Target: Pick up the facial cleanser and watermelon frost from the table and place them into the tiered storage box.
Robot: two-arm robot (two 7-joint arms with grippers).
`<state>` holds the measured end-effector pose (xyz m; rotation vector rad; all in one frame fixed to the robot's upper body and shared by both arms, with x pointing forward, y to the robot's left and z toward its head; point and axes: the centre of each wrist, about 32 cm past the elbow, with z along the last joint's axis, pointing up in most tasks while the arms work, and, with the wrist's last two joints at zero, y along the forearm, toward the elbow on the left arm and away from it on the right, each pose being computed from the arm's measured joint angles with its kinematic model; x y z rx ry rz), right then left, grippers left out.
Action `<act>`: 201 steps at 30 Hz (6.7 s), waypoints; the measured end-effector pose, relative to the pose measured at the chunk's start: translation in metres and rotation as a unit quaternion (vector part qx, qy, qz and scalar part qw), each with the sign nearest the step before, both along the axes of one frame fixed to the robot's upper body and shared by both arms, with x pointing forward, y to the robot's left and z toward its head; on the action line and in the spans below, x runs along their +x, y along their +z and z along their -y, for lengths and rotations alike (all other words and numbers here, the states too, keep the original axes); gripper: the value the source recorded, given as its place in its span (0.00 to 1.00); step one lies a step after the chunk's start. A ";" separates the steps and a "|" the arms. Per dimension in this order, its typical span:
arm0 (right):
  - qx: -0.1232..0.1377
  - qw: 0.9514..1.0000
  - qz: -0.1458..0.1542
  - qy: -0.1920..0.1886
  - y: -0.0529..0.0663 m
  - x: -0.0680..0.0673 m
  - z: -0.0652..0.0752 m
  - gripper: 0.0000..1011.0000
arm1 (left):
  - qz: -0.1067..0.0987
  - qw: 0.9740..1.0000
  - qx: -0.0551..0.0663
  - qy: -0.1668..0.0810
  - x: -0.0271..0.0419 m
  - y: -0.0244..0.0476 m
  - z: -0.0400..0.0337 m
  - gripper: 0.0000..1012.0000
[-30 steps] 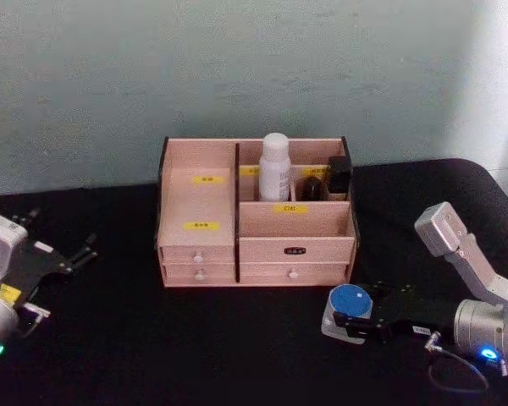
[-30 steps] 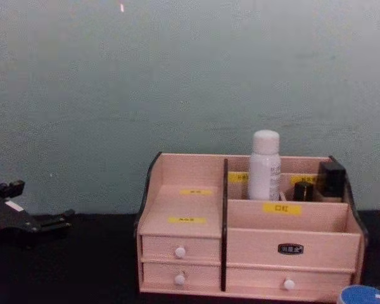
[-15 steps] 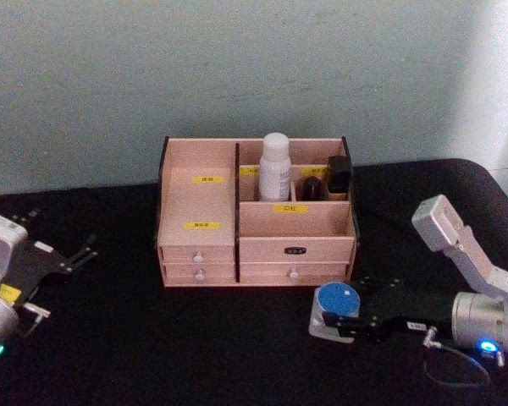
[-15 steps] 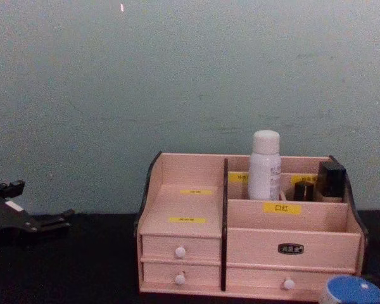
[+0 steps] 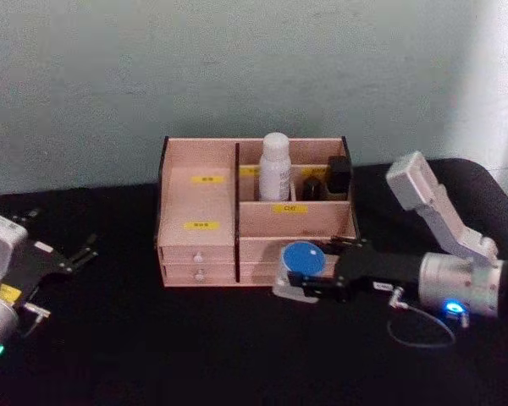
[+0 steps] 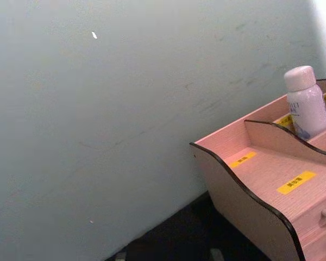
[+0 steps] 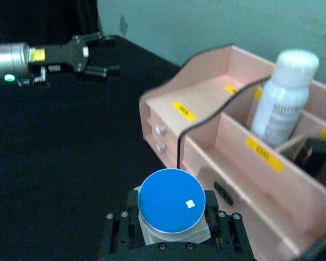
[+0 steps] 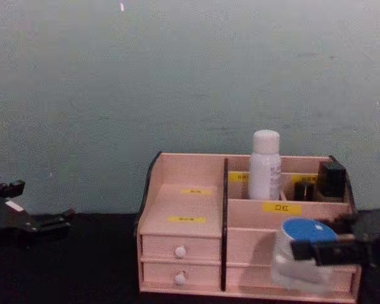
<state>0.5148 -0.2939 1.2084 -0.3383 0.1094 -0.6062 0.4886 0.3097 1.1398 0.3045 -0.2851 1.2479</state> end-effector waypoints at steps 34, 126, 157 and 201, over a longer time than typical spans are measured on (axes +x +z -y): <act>0.012 0.999 0.035 0.005 0.033 0.070 -0.072 0.72 | 0.000 1.000 0.000 0.000 0.0000 0.0000 0.0000 0.99; -0.003 1.000 -0.020 -0.019 0.026 0.130 -0.114 0.99 | 0.000 1.000 0.000 0.000 0.0000 0.0000 0.0000 0.99; 0.060 0.998 0.009 0.034 0.047 0.058 -0.061 0.99 | 0.000 1.000 0.000 0.000 0.0000 0.0000 0.0000 0.99; -0.026 0.864 0.212 -0.455 -0.047 -0.010 -0.023 0.99 | 0.000 1.000 0.000 0.000 0.0000 0.0000 0.0000 0.99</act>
